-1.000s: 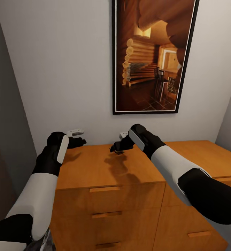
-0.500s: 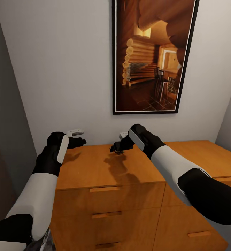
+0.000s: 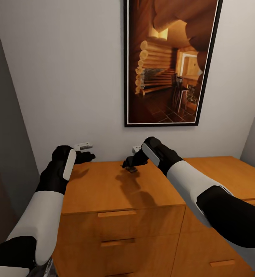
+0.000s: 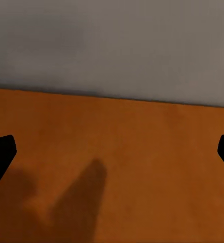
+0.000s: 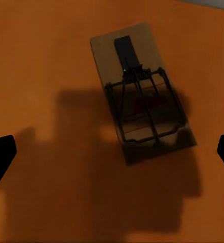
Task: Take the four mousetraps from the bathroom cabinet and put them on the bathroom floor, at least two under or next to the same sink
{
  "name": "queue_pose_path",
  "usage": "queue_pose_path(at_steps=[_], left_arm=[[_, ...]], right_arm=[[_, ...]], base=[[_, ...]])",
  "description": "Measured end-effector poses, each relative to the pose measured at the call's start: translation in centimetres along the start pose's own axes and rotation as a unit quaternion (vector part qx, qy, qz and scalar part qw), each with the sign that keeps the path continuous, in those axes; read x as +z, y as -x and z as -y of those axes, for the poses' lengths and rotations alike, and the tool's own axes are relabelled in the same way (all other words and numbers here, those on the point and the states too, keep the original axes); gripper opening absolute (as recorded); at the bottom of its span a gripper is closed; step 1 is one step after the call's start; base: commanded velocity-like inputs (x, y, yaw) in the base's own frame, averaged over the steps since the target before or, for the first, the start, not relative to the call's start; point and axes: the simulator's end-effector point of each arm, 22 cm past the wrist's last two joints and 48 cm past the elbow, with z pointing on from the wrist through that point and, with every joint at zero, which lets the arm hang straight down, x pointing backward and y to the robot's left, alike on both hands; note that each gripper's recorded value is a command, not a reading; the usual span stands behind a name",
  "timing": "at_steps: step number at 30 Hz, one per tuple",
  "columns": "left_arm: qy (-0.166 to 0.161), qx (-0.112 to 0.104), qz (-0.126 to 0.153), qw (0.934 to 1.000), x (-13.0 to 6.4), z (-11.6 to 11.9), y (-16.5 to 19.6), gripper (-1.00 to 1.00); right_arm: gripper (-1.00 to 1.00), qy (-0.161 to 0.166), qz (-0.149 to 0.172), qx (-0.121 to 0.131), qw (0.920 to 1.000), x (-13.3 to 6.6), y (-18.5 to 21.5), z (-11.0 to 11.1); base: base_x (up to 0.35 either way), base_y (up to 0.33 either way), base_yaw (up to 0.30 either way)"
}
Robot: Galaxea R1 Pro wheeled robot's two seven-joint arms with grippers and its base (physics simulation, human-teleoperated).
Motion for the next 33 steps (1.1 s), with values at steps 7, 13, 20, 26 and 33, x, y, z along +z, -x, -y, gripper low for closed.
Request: queue_pose_path(at_steps=[7,13,20,26,33], left_arm=[[0.000,0.000,0.000,1.0000,0.0,0.0,0.0,1.00],[0.000,-0.001,0.000,1.0000,0.0,0.0,0.0,1.00],[-0.001,-0.001,-0.001,1.0000,0.0,0.0,-0.1,1.00],[-0.001,-0.001,-0.001,1.0000,0.1,0.0,-0.1,1.00],[-0.001,-0.001,-0.001,1.0000,0.1,0.0,-0.1,1.00]], right_arm=[[1.00,-0.013,0.000,-0.005,0.9999,0.0,0.0,0.5],[1.00,-0.022,-0.001,-0.009,0.9997,0.0,0.0,0.9],[1.00,-0.027,-0.001,-0.012,0.9996,-0.1,0.0,1.1],[1.00,-0.028,-0.001,-0.012,0.9995,0.0,0.0,1.2],[1.00,-0.027,-0.001,-0.012,0.9996,0.0,0.0,1.1]], base=[[0.015,0.000,0.000],[0.044,0.000,0.000],[0.203,0.000,0.000],[0.100,0.000,0.000],[0.030,0.000,0.000]])
